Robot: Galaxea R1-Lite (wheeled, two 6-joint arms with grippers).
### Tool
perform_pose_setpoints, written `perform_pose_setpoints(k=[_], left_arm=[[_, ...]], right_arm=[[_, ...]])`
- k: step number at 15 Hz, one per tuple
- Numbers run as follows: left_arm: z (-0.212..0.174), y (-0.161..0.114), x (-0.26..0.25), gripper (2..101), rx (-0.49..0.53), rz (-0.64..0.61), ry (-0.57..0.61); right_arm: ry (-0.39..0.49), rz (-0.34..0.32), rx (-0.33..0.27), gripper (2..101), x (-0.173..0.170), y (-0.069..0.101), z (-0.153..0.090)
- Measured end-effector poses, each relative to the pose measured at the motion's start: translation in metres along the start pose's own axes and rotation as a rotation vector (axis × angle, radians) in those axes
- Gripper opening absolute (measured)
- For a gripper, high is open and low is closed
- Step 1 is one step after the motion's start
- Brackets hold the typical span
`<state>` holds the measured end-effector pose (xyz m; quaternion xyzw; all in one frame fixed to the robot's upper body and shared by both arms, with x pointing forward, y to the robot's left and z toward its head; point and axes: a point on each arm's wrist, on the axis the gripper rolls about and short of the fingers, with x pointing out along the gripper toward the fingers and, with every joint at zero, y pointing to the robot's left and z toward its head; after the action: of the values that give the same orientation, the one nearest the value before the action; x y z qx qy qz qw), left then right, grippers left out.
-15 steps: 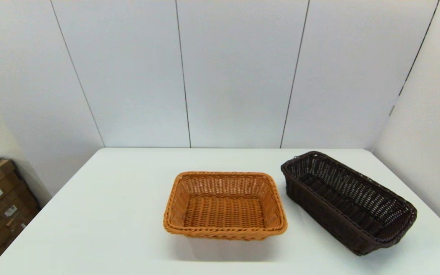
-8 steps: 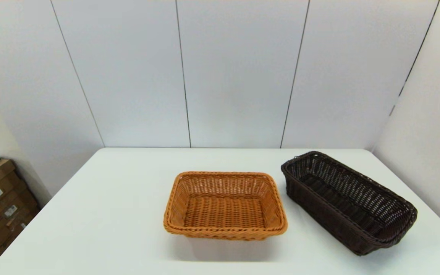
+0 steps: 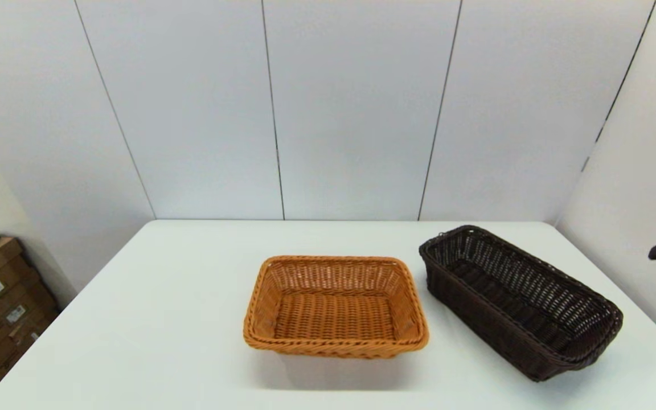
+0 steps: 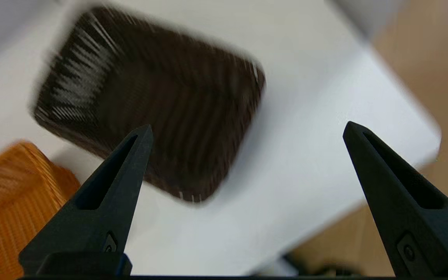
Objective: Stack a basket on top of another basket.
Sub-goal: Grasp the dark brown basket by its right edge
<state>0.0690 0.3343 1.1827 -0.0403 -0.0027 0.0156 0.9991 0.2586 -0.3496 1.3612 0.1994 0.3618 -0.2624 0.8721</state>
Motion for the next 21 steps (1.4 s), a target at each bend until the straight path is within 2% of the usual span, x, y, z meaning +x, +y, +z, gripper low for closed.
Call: perform_pose_setpoints(k=[3, 6, 11, 13, 16, 21], left_arm=[[0.0, 0.0, 0.0, 97.8, 0.0, 0.0, 0.0], [0.0, 0.0, 0.0, 97.8, 0.0, 0.0, 0.0], [0.0, 0.0, 0.0, 97.8, 0.0, 0.0, 0.0], [0.0, 0.0, 0.0, 97.8, 0.0, 0.0, 0.0], [0.0, 0.0, 0.0, 97.8, 0.0, 0.0, 0.0], [0.0, 0.0, 0.0, 97.8, 0.0, 0.0, 0.0]], right_arm=[[0.112, -0.038, 0.081, 97.1, 0.023, 0.007, -0.003], [0.261, -0.014, 0.146, 97.1, 0.047, 0.012, -0.01], [0.45, -0.041, 0.252, 97.1, 0.091, 0.003, -0.007], [0.506, -0.043, 0.285, 97.1, 0.104, -0.001, -0.007], [0.599, -0.002, 0.328, 97.1, 0.123, -0.004, -0.008], [0.658, 0.008, 0.36, 97.1, 0.161, -0.006, -0.019]])
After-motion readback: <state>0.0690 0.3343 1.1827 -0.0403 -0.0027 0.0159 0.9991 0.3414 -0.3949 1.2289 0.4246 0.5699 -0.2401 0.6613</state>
